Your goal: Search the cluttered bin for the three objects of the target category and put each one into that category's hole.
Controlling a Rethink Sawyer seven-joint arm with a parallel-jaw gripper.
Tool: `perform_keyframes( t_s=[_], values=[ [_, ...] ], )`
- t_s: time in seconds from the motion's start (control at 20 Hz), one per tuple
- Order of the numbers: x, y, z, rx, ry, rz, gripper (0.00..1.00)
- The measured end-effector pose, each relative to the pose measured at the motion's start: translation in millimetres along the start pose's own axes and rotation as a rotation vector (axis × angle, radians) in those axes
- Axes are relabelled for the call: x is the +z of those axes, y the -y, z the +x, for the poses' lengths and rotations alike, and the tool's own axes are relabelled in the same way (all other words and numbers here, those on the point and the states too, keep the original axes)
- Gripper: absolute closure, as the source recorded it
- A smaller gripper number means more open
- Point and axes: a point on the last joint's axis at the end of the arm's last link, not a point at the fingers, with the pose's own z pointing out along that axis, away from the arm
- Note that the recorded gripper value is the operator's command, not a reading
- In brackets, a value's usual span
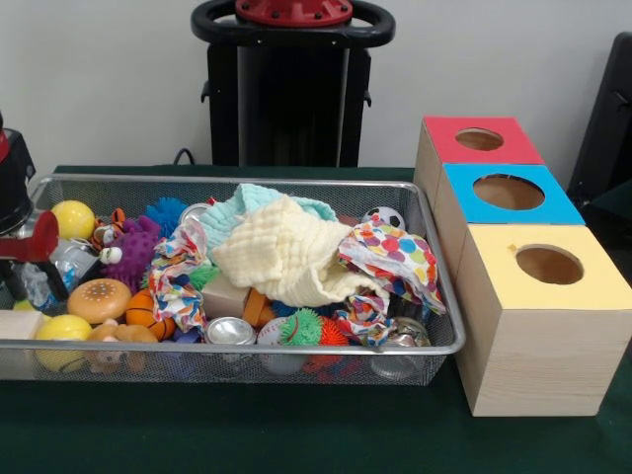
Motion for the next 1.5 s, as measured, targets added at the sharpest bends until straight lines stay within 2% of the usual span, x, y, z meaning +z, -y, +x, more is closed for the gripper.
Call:
perform_keyframes(
  t_s=[0.7, 0.9, 1.1, 1.35, 1.5],
  values=[
    [-0.5, 0.4, -1.9, -0.002, 0.019, 0.008, 1.00],
    [-0.9, -1.9, -0.7, -0.018, 0.044, 0.030, 1.00],
    [0.5, -6.0, -0.5, -0.045, 0.068, 0.065, 1.00],
    [3.9, -15.5, 6.5, -0.108, 0.092, 0.145, 1.00],
    [5.7, -29.3, 10.8, -0.147, 0.102, 0.183, 1.00]
  ],
)
